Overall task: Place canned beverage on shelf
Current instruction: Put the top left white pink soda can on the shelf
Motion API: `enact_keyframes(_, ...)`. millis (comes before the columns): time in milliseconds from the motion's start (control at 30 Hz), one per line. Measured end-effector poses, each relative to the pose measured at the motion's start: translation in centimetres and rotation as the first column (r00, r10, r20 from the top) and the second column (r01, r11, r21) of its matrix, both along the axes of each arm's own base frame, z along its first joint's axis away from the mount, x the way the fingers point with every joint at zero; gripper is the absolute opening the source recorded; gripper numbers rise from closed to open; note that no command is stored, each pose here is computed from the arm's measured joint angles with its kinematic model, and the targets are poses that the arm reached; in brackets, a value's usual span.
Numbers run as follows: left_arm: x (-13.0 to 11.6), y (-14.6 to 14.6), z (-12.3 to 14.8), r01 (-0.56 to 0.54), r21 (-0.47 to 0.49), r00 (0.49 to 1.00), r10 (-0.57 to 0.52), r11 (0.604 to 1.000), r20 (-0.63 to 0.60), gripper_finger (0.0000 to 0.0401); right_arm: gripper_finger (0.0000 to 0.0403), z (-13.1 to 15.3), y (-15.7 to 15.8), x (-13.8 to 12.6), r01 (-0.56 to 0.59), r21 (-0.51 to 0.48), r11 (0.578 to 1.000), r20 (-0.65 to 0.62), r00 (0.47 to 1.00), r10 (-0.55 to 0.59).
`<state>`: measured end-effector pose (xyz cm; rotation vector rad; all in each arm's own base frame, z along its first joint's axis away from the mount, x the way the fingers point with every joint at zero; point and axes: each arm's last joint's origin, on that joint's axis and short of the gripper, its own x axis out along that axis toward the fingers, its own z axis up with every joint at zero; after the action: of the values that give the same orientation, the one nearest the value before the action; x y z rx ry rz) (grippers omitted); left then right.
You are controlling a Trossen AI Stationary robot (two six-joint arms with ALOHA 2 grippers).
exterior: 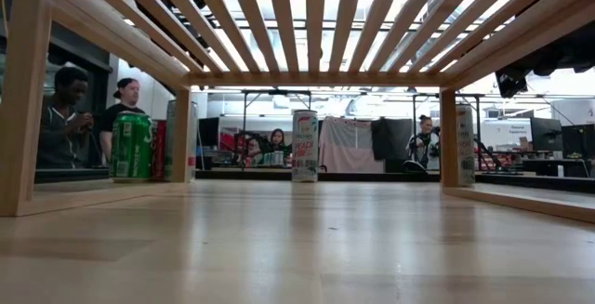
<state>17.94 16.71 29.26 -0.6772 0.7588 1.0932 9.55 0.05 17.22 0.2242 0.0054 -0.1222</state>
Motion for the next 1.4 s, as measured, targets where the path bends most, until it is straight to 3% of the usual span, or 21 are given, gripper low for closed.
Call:
enact_keyframes(233, 0.0, 0.0, 0.0, -0.003, 0.000, 1.000, 0.003, 1.000, 0.000, 0.0304, 0.0000, 0.0, 0.0, 0.0, 0.000, 0.000, 1.000, 0.000, 1.000, 0.000)
enact_keyframes(533, 0.0, 0.0, 0.0, 0.024, 0.005, 1.000, -0.024, 1.000, -0.020, 0.0350, 0.0000, 0.0, 0.0, 0.0, 0.000, 0.000, 1.000, 0.000, 1.000, 0.000)
enact_keyframes(833, -0.5, -0.2, -1.0, -0.138, -0.032, 0.990, 0.137, 0.990, -0.022, 0.0349, 0.0000, 0.0, 0.0, 0.0, 0.000, 0.000, 1.000, 0.000, 1.000, 0.000)
enact_keyframes(967, -0.6, -0.3, -1.7, -0.157, -0.050, 0.987, 0.156, 0.986, -0.025, 0.0349, 0.0000, 0.0, 0.0, 0.0, 0.000, 0.000, 1.000, 0.000, 1.000, 0.000)
enact_keyframes(1167, -0.7, -0.5, -2.5, -0.145, -0.074, 0.989, 0.143, 0.987, -0.026, 0.0349, 0.0000, 0.0, 0.0, 0.0, 0.000, 0.000, 1.000, -0.001, 1.000, 0.000)
enact_keyframes(1400, -0.2, -0.4, -2.3, -0.087, -0.036, 0.996, 0.086, 0.996, -0.009, 0.0349, 0.0000, 0.0, 0.0, 0.0, 0.000, 0.000, 1.000, 0.000, 1.000, 0.000)
